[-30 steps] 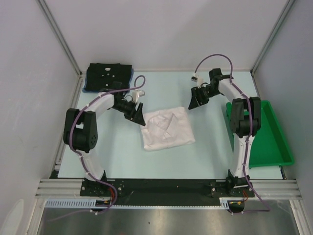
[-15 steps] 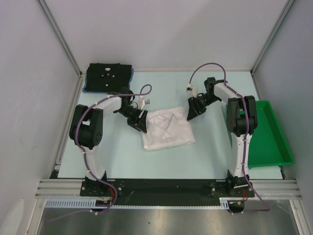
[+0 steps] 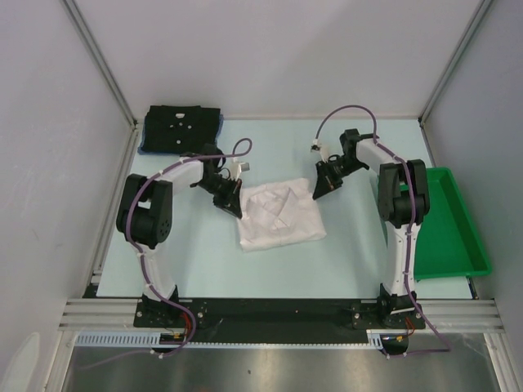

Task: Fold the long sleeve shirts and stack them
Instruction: Fold the shirt

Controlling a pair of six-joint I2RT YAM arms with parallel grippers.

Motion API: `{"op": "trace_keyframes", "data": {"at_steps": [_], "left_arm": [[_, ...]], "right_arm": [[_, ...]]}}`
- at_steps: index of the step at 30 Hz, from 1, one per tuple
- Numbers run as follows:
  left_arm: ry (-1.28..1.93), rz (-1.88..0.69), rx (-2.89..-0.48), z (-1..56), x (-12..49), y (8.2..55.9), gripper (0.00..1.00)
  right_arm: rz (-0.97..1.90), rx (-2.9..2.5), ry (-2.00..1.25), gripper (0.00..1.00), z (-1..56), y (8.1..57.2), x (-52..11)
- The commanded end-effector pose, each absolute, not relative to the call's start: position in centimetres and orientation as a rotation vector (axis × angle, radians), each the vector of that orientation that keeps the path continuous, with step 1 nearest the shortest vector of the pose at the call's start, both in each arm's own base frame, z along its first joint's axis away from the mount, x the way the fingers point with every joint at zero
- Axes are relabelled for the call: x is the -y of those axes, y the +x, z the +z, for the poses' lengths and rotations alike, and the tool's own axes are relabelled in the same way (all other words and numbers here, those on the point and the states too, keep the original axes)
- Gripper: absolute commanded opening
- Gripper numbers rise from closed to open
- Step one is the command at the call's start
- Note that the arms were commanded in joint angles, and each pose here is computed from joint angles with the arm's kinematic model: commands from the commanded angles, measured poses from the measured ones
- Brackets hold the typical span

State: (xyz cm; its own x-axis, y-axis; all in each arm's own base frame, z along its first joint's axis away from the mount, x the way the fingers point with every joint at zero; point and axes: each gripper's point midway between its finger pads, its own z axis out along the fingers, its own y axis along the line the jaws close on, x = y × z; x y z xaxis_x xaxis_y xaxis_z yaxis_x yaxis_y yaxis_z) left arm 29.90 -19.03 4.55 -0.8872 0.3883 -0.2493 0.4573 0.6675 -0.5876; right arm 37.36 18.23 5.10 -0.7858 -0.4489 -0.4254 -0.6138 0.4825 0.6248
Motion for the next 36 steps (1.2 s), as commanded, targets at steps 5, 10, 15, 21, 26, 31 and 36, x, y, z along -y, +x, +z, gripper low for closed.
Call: {"op": "trace_keyframes", "data": {"at_steps": [5,10,15,21,26,31,36], "left_arm": [[0.681,-0.885,-2.609,7.3,18.7,37.1,0.0],[0.657,-0.831,-2.609,6.5,17.9,38.4,0.0],[0.613,-0.793,-2.683,3.8,16.4,37.7,0.0],[0.599,-0.785,-2.708,2.4,15.9,37.7,0.0],[0.567,-0.784,-2.7,3.0,15.4,38.0,0.09],[0.414,-1.054,-2.61,6.3,15.7,36.9,0.39],[0.405,-1.154,-2.557,7.9,16.3,34.5,0.48]], "right_arm": [[1.12,-2.407,-0.75,0.0,6.9,42.8,-17.4],[1.133,-2.375,-0.697,0.0,7.4,44.1,-17.8],[1.118,-2.407,-0.708,0.0,5.5,44.1,-18.5],[1.043,-2.47,-0.697,0.0,3.3,44.5,-17.8],[1.026,-2.482,-0.661,0.15,4.7,44.9,-17.4],[1.103,-2.51,-0.53,0.57,8.5,43.9,-15.4],[1.23,-2.588,-0.505,0.56,8.5,38.8,-14.5]]}}
